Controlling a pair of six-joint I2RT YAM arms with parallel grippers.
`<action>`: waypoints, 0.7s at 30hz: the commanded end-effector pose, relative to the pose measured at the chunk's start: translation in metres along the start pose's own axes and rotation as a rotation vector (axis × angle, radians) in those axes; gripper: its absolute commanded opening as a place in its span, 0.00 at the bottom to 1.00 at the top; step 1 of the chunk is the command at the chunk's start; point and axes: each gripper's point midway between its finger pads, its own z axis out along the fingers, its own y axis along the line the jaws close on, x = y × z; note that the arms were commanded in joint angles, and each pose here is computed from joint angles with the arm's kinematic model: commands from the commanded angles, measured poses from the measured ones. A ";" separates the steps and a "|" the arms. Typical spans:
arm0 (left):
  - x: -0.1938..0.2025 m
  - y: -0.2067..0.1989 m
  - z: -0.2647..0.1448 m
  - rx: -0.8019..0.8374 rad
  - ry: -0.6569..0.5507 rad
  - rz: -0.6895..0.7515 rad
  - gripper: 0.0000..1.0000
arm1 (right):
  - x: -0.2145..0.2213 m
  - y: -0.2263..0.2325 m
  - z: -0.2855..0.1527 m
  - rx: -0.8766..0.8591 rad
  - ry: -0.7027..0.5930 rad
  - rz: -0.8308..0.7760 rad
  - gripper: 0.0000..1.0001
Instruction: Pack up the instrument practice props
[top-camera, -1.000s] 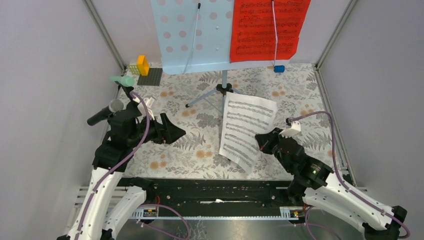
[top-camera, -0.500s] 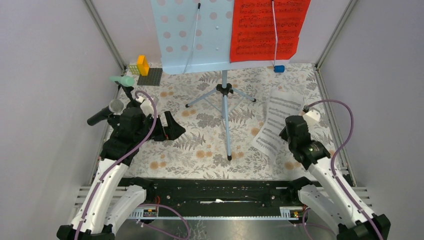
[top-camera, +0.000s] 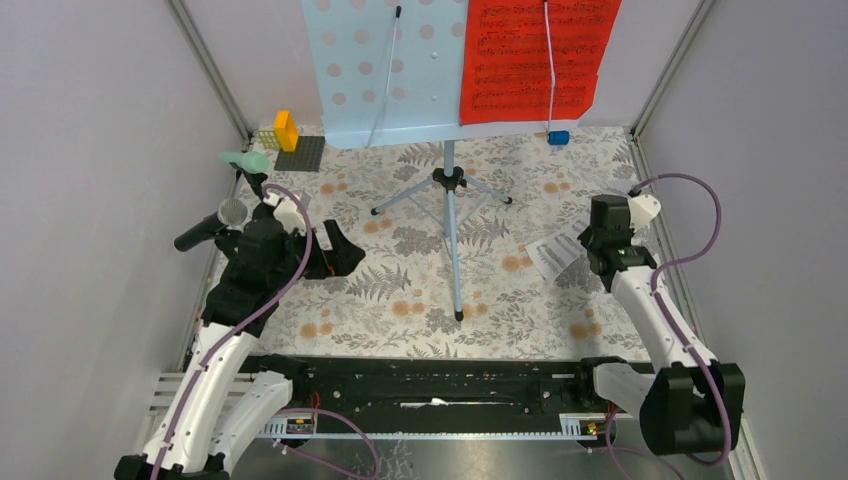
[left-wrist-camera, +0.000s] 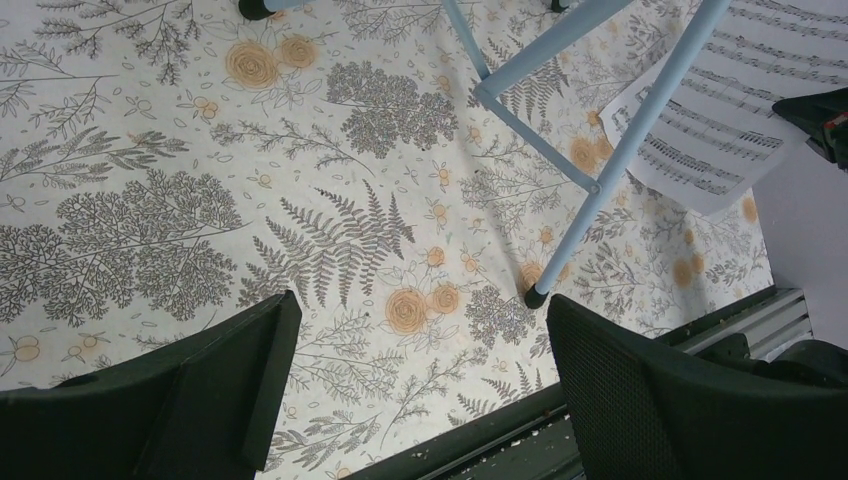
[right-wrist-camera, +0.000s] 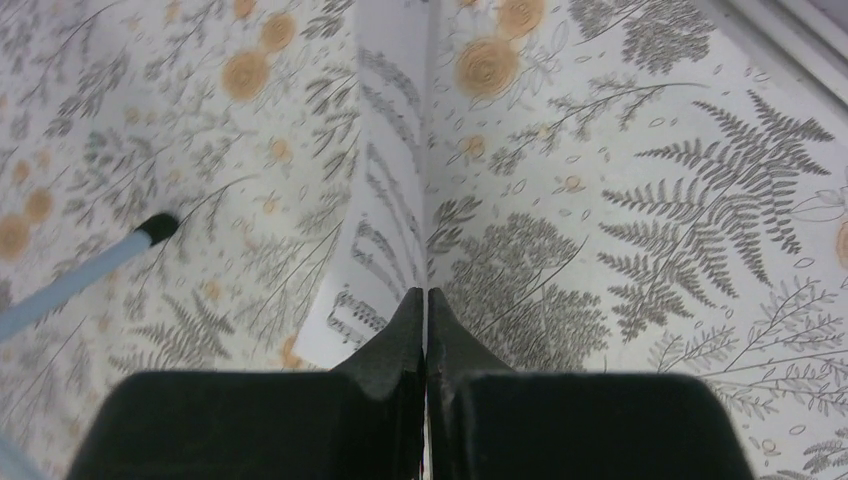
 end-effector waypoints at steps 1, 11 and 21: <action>-0.018 -0.007 0.001 0.026 -0.074 0.021 0.99 | -0.023 -0.010 0.024 0.059 -0.049 0.070 0.00; -0.015 -0.011 0.003 0.053 -0.055 0.024 0.99 | -0.004 -0.077 0.062 0.211 -0.034 0.252 0.08; -0.014 -0.011 0.004 0.059 -0.048 0.025 0.99 | -0.022 -0.109 0.057 0.319 -0.105 0.332 0.83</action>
